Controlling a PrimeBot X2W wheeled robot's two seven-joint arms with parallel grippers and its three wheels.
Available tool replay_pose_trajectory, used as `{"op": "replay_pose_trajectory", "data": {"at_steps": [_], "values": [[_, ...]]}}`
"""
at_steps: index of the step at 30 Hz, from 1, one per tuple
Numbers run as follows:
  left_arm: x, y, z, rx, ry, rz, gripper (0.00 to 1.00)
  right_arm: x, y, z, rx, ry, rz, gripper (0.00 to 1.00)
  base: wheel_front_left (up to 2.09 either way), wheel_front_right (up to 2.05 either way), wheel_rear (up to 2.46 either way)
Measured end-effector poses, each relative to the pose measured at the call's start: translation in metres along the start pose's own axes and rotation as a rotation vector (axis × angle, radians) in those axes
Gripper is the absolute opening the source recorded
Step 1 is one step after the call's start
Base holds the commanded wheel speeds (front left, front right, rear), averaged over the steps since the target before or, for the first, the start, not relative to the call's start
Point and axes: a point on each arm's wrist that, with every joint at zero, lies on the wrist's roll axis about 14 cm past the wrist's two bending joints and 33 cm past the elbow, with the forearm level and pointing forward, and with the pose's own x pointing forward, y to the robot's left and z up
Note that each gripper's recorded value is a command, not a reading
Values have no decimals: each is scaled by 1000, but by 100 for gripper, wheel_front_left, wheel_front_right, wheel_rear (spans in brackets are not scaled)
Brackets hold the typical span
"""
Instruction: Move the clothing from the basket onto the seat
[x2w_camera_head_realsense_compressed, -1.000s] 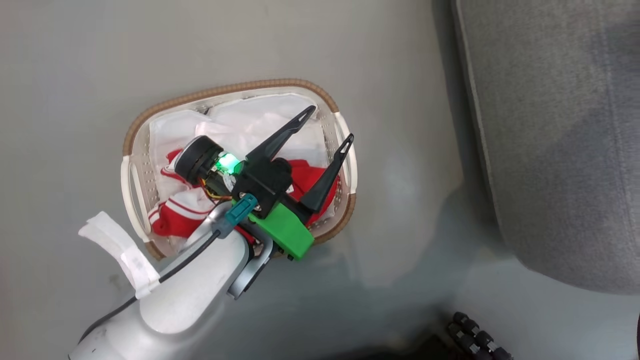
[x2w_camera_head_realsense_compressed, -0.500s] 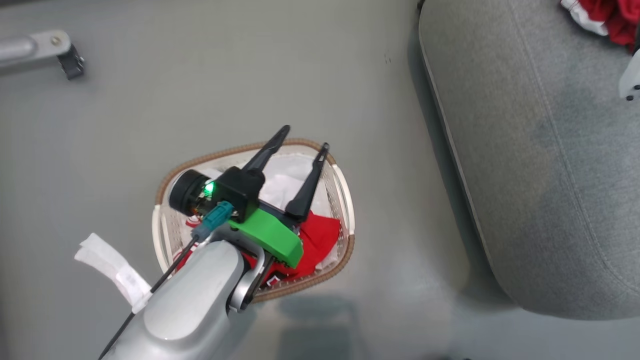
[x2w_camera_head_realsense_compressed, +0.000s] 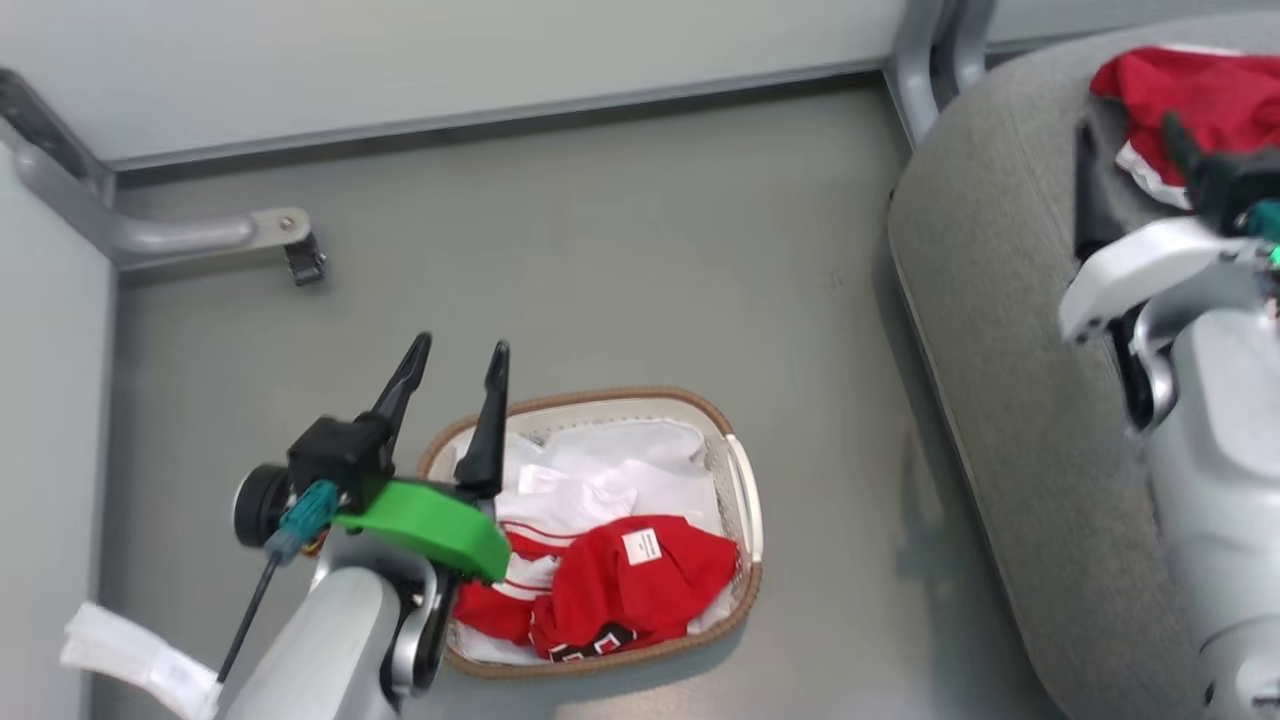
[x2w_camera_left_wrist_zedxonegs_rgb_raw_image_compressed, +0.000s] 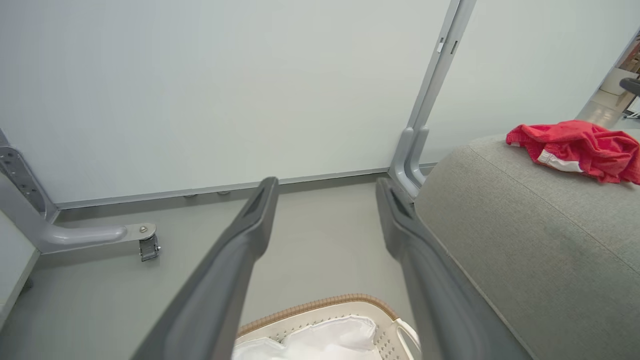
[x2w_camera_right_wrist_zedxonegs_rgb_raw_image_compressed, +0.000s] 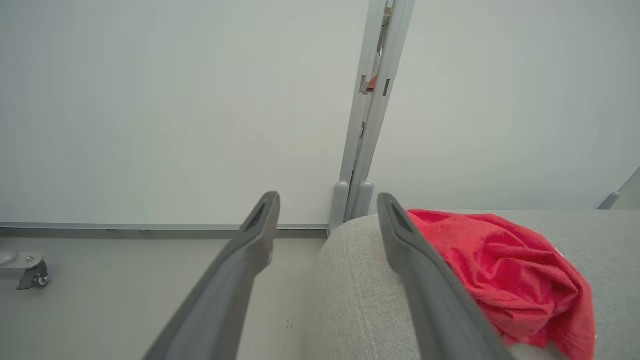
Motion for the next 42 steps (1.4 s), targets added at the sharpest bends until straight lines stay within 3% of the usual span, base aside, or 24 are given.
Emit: {"op": "replay_pose_trajectory", "data": {"at_steps": [9,16,27,42], "values": [[-67,48,9,-2,-34,209,100,-57,62,11,103,-102,99,100,0,0,0],[-102,55,6,-29,-51,296,100,-105,69,-7,120,-74,91,100,0,0,0],[-127,52,1,-33,-56,316,100,-143,95,-28,238,-4,153,100,0,0,0],[-131,51,-9,-45,-34,316,100,-148,104,-38,249,32,176,100,0,0,0]]}}
